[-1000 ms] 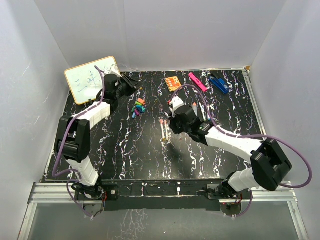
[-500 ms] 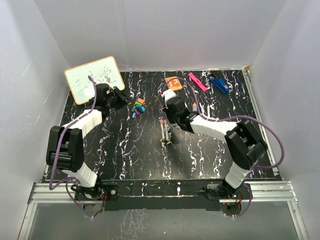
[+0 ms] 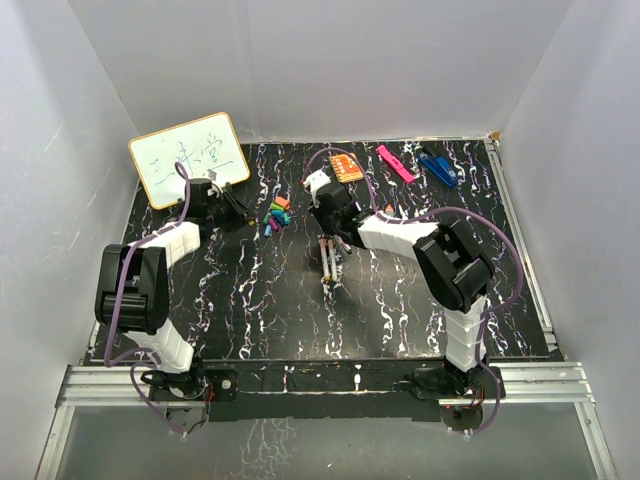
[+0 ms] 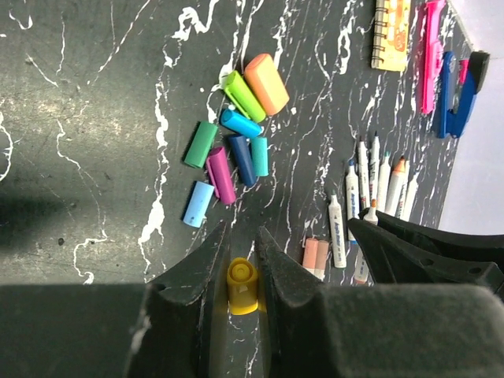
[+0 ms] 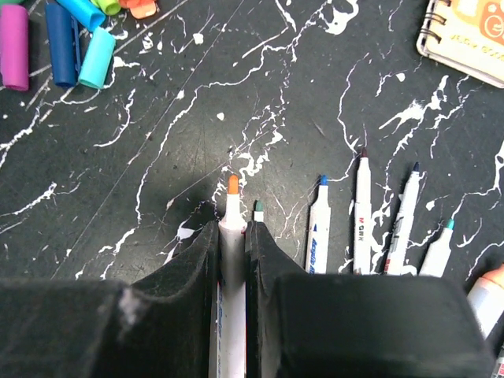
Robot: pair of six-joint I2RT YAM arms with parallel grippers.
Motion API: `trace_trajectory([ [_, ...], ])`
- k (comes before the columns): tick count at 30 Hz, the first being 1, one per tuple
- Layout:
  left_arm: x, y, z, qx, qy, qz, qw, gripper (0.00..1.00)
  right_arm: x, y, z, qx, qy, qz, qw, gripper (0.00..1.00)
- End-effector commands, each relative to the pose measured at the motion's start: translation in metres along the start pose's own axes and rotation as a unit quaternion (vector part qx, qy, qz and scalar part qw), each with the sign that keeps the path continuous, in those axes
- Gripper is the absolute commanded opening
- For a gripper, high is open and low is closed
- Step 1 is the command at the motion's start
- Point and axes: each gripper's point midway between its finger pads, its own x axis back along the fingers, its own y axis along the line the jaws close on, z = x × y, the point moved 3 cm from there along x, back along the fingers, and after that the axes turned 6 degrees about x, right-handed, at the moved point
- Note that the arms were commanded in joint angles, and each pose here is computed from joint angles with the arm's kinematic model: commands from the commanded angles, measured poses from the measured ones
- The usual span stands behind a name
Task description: Open the pen caps
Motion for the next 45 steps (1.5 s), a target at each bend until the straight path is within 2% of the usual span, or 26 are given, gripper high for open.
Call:
trace_trajectory([
  [1, -0.003, 0.006, 0.000, -0.005, 0.013, 0.001, 1.000, 0.00, -0.008, -0.004, -0.018, 0.012, -0.038, -0.003, 0.999, 0.00],
  [16, -0.021, 0.032, 0.007, 0.014, 0.030, -0.025, 0.999, 0.00, -0.022, 0.004, -0.005, 0.021, -0.033, -0.031, 0.999, 0.00],
  [22, -0.024, 0.038, 0.009, 0.017, 0.036, -0.033, 0.999, 0.06, -0.026, 0.005, -0.004, 0.022, -0.032, -0.035, 0.999, 0.00],
  [25, -0.026, 0.041, 0.011, 0.019, 0.040, -0.037, 0.998, 0.12, -0.028, 0.005, -0.003, 0.021, -0.030, -0.036, 0.999, 0.00],
  [30, -0.026, 0.041, 0.010, 0.020, 0.040, -0.038, 0.998, 0.27, -0.030, 0.006, -0.001, 0.024, -0.027, -0.039, 0.999, 0.00],
  [34, -0.024, 0.040, 0.009, 0.020, 0.039, -0.038, 0.998, 0.33, -0.031, 0.007, -0.001, 0.024, -0.025, -0.042, 0.999, 0.00],
  [40, -0.015, 0.032, 0.001, 0.020, 0.019, -0.037, 0.999, 0.44, -0.031, 0.004, -0.004, 0.025, -0.024, -0.038, 0.999, 0.08],
  [43, -0.003, 0.019, -0.008, 0.017, -0.007, -0.024, 1.000, 0.53, -0.029, 0.002, -0.006, 0.026, -0.026, -0.035, 0.999, 0.15],
  [45, 0.007, 0.010, -0.015, 0.014, -0.031, -0.011, 0.999, 0.63, -0.028, 0.000, -0.009, 0.027, -0.028, -0.031, 0.999, 0.16],
])
